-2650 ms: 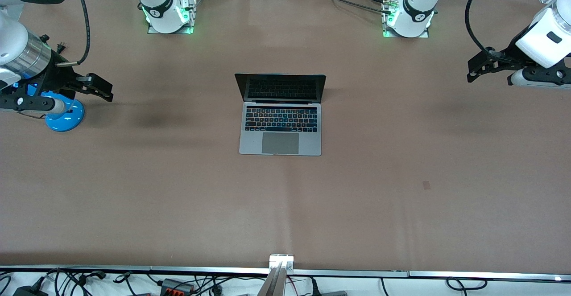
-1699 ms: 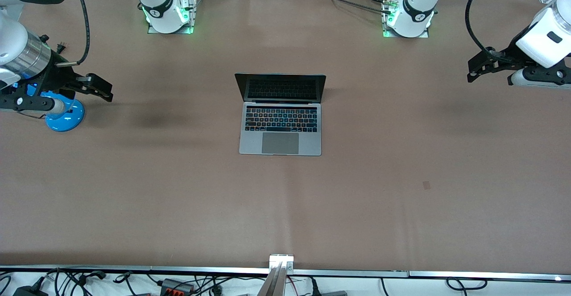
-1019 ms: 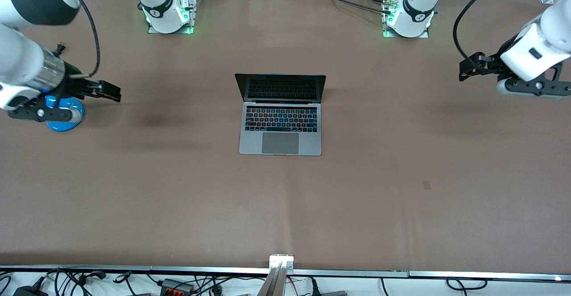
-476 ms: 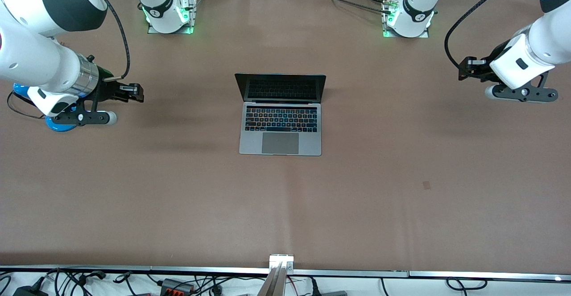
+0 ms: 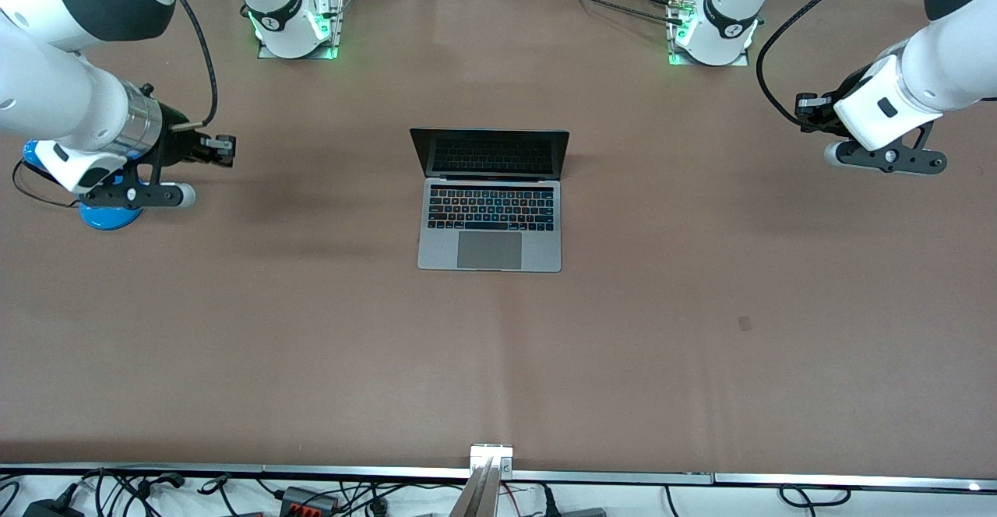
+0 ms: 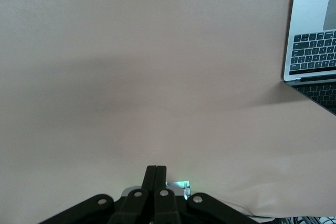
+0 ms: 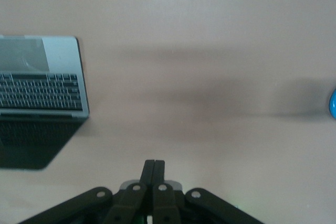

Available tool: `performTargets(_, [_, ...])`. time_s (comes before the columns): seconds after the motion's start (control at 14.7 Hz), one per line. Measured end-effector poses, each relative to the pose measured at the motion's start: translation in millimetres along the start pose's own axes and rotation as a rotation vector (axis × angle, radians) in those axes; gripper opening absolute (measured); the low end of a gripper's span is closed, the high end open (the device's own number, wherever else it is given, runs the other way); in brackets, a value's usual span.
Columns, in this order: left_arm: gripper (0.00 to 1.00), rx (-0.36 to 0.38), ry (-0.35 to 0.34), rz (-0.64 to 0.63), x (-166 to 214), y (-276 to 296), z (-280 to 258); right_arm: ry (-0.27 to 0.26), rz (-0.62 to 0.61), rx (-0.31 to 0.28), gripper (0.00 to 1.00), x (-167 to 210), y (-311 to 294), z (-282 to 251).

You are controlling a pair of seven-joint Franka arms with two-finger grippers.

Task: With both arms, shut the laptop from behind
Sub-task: 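Raise both grippers and move them toward the laptop's screen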

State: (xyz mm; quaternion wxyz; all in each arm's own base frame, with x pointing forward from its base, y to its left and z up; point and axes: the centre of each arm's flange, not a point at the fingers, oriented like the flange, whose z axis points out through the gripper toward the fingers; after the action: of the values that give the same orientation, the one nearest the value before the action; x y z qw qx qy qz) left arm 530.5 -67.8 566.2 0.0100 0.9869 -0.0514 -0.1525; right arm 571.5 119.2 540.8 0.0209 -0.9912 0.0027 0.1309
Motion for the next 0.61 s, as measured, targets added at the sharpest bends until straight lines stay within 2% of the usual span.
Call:
performTargets(0.41, [0.01,0.041,-0.096,0.042,-14.9,71.2,14.2,-0.099,-0.059,0.053,0.01,-22.6,-56.6,21.6])
performTargets(0.61, [0.01,-0.012,-0.159,0.092,-22.0,112.0,37.3,-0.078,-0.047,0.053,0.01,-43.9,-113.2,53.5])
